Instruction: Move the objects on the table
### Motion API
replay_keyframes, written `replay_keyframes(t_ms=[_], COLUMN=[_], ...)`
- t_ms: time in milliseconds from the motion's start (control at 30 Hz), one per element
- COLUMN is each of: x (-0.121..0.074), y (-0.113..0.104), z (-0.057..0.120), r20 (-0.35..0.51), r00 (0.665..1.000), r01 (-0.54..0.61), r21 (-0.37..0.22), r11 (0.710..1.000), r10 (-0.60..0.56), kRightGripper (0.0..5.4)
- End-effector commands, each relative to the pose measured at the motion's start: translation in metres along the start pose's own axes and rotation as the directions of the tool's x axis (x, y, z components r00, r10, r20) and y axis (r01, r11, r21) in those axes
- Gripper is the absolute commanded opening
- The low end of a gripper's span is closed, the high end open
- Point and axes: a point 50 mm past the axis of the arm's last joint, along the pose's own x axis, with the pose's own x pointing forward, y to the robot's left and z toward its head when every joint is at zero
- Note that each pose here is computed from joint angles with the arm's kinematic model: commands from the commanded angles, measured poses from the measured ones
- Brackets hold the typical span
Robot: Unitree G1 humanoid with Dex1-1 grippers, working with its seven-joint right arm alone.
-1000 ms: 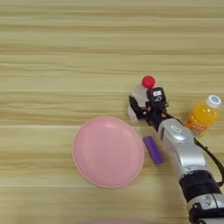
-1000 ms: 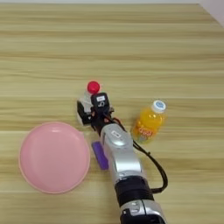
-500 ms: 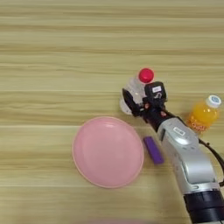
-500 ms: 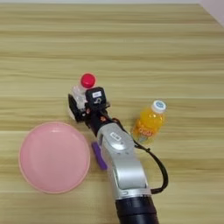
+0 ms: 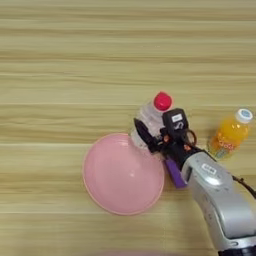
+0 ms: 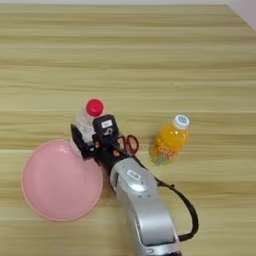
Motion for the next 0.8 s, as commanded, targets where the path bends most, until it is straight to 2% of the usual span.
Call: replay_keyframes(t_ms=[33, 200, 500, 800], x=[0.0, -0.003, -0.001, 0.0], y=[0.007, 0.015, 0.025, 0.03], z=[0.028, 0.019, 0.004, -0.004], r20=[0.14, 0.116, 0.078, 0.058], r00=[0.99, 0.992, 0.994, 0.993], r01=[-0.024, -0.043, -0.076, -0.095], r21=[-0.048, -0.036, -0.055, -0.063], r11=[0.999, 0.998, 0.996, 0.993], r10=[0.03, 0.047, 0.081, 0.099], kRightGripper=[3.15, 3.15, 3.15, 3.15])
